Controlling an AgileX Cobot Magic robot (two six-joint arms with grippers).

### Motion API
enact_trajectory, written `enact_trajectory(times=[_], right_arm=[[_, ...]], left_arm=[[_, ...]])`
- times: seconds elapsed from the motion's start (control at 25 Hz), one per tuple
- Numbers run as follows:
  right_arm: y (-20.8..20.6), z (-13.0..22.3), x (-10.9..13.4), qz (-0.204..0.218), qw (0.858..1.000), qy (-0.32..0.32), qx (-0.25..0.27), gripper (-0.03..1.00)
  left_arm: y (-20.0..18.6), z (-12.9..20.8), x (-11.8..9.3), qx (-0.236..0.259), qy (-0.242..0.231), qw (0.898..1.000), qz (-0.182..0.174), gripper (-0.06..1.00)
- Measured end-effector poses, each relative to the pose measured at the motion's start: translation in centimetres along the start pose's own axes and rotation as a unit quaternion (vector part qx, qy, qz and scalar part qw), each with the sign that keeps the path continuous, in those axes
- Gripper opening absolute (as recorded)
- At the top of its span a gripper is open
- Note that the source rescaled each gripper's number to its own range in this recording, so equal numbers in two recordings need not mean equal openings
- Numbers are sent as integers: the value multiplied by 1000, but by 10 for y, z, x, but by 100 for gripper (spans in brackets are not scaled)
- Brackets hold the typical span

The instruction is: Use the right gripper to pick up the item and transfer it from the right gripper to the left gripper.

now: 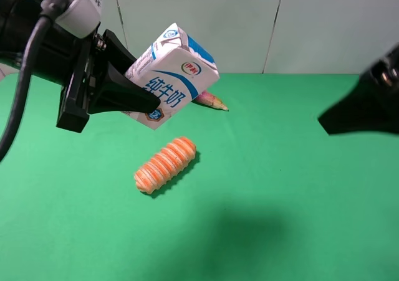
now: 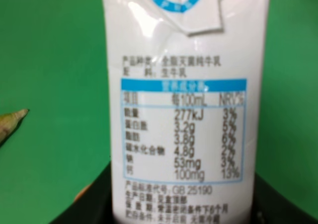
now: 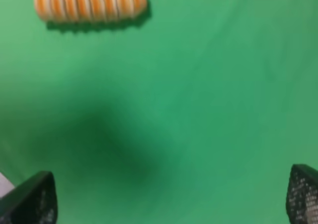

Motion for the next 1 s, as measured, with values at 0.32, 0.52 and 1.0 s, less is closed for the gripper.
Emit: enact_trajectory(times=[0.32, 0.52, 1.0], right_arm=[[-6, 64, 14, 17, 996, 42, -74, 100], [-11, 99, 22, 29, 989, 45, -139, 100], [-31, 140, 30, 52, 968, 50, -239, 100]], left_arm=[[0, 0, 0, 0, 0, 1000, 0, 0], [0, 0, 0, 0, 0, 1000, 0, 0], [0, 0, 0, 0, 0, 1000, 1, 0]])
Point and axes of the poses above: a point on each arm's last joint axis where the gripper is mounted, y pointing out along that axis toward the gripper, x along the wrist's bending axis when the last joint is at zero, z = x × y, the point moved 6 cm from there along y, pointing out along that axis toward the gripper, and after that the axes turned 6 degrees about -y, right-handed, at the moved point
